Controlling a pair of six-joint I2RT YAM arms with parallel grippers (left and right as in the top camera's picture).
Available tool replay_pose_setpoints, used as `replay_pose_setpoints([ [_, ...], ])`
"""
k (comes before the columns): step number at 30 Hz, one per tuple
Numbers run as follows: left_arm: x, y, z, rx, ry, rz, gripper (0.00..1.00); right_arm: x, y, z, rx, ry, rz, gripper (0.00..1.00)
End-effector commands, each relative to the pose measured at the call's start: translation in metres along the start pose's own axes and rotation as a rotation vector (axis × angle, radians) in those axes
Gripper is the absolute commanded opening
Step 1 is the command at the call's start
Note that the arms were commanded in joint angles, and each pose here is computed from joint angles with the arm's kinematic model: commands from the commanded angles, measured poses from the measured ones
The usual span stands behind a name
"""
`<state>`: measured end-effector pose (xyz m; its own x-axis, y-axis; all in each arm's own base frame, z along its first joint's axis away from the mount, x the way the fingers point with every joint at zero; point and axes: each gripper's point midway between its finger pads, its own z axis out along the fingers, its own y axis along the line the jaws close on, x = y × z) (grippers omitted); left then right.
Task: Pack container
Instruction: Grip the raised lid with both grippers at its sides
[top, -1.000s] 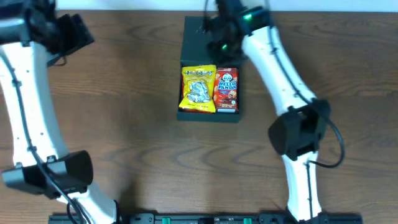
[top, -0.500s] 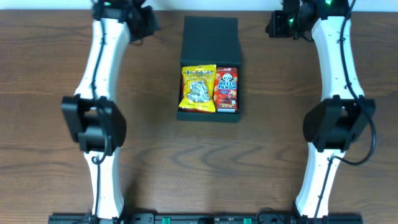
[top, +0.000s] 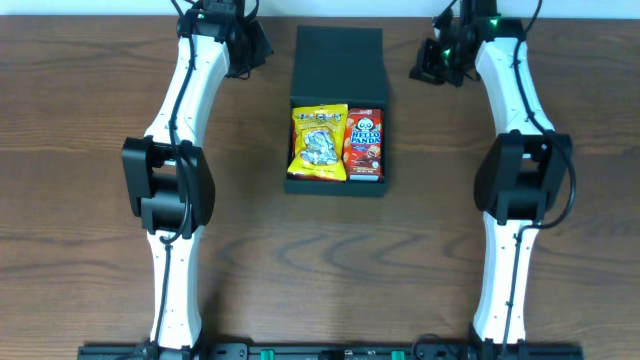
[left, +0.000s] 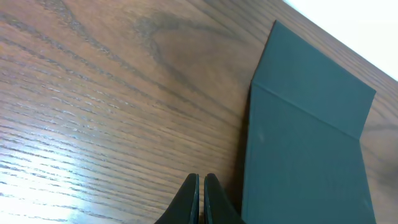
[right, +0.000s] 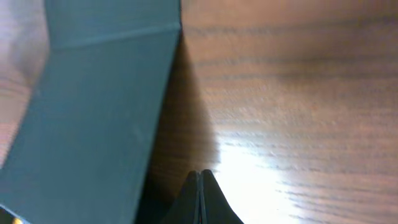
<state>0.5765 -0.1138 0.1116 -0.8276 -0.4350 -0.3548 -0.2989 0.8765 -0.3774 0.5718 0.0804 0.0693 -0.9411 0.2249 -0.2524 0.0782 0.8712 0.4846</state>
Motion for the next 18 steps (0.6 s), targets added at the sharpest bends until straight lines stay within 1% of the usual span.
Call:
replay_pose_setpoints([
  [1,0.006,0.012,0.018,-0.024,0.030,-0.026,0.06,-0.013,0.011,-0.011,0.010,-0.060,-0.027,0.02],
  [3,0.011,0.012,0.028,-0.009,0.054,-0.028,0.06,-0.018,0.018,-0.009,-0.001,-0.083,-0.064,0.02],
  [7,0.020,0.001,0.051,0.094,0.108,-0.034,0.06,-0.012,0.025,0.004,-0.015,-0.065,-0.078,0.02],
  [10,0.026,0.009,0.064,0.088,0.138,-0.049,0.06,-0.003,0.026,0.020,-0.063,-0.021,-0.067,0.02],
  [13,0.035,0.008,0.074,0.128,0.181,-0.058,0.06,0.003,0.028,0.031,-0.121,0.013,-0.056,0.01],
  [16,0.041,0.004,0.083,0.166,0.209,-0.066,0.06,0.008,0.024,0.040,-0.128,0.035,-0.046,0.02],
  [18,0.045,0.006,0.089,0.166,0.226,-0.079,0.06,0.011,0.022,0.045,-0.138,0.048,-0.039,0.01],
])
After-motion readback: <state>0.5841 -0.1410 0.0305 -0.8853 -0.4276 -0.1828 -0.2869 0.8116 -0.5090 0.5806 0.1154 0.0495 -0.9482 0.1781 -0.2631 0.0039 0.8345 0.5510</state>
